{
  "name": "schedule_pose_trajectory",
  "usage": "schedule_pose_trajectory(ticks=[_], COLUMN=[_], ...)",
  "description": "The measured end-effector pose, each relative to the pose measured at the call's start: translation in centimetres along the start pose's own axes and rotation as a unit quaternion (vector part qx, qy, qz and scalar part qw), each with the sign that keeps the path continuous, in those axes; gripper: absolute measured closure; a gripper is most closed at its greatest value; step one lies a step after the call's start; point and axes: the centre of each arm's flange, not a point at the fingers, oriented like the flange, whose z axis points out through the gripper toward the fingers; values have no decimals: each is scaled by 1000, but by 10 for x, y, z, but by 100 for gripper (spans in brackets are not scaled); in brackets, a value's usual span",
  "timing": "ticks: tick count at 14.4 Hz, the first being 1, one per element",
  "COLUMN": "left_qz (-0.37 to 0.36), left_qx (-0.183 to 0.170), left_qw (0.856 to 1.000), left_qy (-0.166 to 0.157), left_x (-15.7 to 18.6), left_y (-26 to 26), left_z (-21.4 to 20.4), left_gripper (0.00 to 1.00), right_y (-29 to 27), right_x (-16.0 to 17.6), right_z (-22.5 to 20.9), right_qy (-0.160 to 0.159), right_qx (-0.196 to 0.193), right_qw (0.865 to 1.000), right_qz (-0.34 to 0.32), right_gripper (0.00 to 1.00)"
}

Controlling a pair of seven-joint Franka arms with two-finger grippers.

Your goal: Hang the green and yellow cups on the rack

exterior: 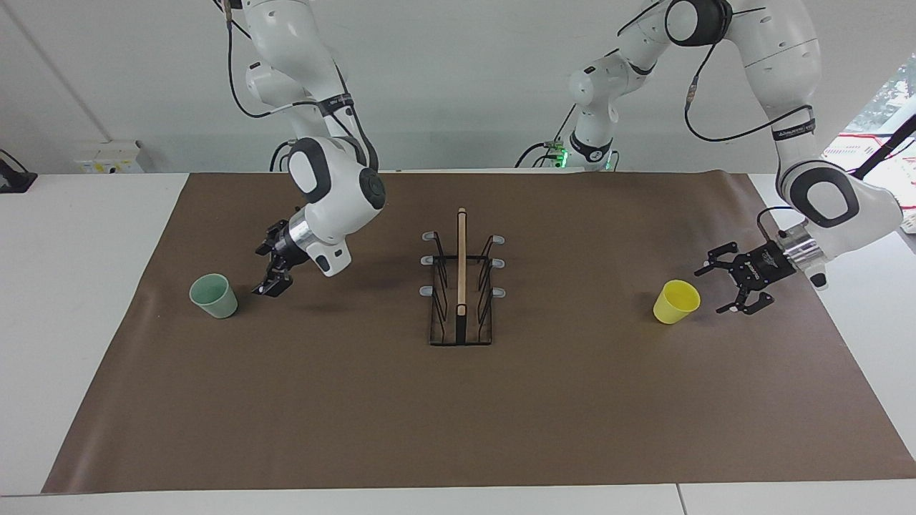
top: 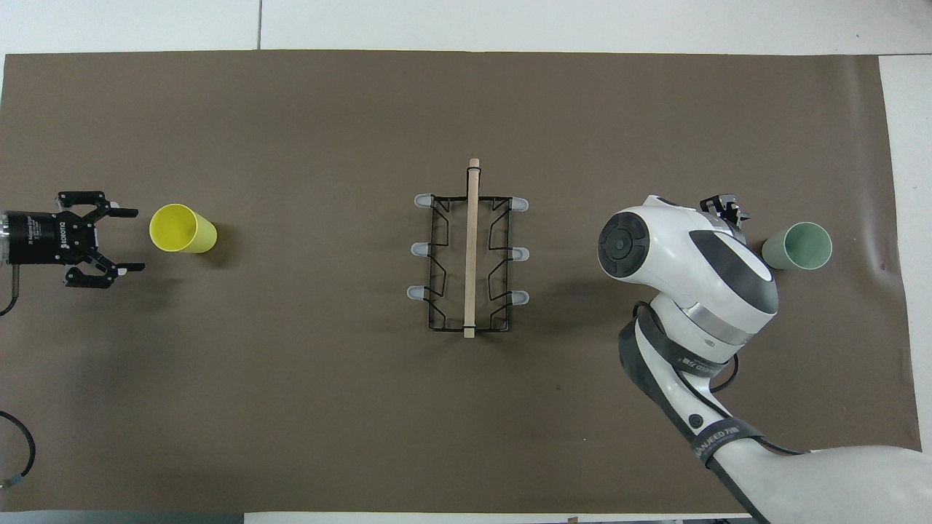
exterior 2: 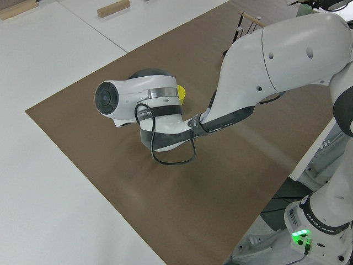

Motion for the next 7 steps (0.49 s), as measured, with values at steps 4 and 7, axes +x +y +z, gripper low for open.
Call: schedule_pose_trajectory(ticks=[4,7], left_qz=[-50,-60], left_qx=[-34,-60], left_qw=[998,996], left_qy=[-26,-34], left_x=[13,1], left_y=[-17,-17], left_z=[29,42], left_gripper=[0,0], right_y=[-10,-13], right_x=[26,45], right_z=[29,43], right_qy=[0,-31], right_qx=[15,7], right_qw=[999,999], right_qz=[-29,-31], right_gripper=[0,0])
